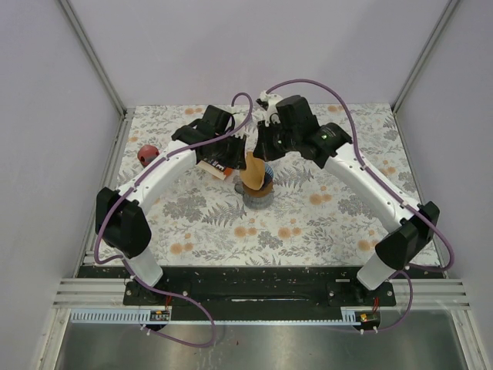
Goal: Place the coffee filter in the dripper
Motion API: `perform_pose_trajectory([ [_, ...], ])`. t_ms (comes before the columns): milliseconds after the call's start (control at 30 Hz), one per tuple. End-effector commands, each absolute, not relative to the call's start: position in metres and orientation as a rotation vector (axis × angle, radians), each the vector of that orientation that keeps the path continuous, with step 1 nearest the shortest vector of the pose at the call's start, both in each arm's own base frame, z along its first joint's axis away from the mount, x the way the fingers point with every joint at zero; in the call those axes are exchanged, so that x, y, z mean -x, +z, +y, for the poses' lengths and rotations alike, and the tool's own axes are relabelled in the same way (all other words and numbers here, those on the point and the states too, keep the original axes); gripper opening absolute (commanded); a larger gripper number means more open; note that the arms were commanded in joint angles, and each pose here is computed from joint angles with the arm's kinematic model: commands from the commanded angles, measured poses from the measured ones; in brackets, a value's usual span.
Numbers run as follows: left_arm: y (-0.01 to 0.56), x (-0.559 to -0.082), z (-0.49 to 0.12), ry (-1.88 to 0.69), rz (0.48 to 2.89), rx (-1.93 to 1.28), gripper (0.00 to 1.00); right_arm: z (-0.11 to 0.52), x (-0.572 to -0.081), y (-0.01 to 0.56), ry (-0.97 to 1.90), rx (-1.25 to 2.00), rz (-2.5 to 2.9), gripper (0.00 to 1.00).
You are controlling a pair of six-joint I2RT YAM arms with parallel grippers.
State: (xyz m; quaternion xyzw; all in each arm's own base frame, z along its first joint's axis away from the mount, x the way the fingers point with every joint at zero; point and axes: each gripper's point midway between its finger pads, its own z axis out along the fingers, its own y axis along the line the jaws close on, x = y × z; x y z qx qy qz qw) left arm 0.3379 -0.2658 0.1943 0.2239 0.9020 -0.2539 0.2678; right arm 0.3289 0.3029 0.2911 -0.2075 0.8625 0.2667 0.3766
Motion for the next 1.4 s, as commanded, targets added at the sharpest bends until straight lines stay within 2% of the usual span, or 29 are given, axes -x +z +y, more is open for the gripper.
perform_pose_trajectory([
  [0, 0.211, -0.347, -0.269, -0.674, 2.354, -0.613, 0.09, 0.332, -0.323, 0.271, 0.794, 0.521, 2.255, 0.00],
  [367, 0.210, -0.347, -0.266, -0.655, 2.355, -0.609, 0.10, 0.308, -0.334, 0.203, 0.552, 0.386, 2.469, 0.00],
  [700, 0.211, -0.347, -0.265, -0.665, 2.353, -0.604, 0.20, 0.302, -0.340, 0.161, 0.440, 0.390, 2.550, 0.00],
  [733, 0.211, -0.346, -0.266, -0.669, 2.355, -0.606, 0.23, 0.303, -0.341, 0.160, 0.435, 0.394, 2.549, 0.00],
  [867, 0.226, -0.347, -0.265, -0.718, 2.323, -0.565, 0.42, 0.304, -0.349, 0.154, 0.383, 0.415, 2.548, 0.00],
  [1067, 0.262, -0.356, -0.252, -0.758, 2.249, -0.511, 0.61, 0.304, -0.351, 0.140, 0.287, 0.473, 2.588, 0.00],
  [1200, 0.266, -0.353, -0.241, -0.775, 2.248, -0.466, 0.63, 0.306, -0.350, 0.133, 0.213, 0.517, 2.598, 0.00],
  [1367, 0.237, -0.338, -0.244, -0.851, 2.321, -0.400, 0.64, 0.314, -0.347, 0.123, 0.186, 0.554, 2.618, 0.00],
])
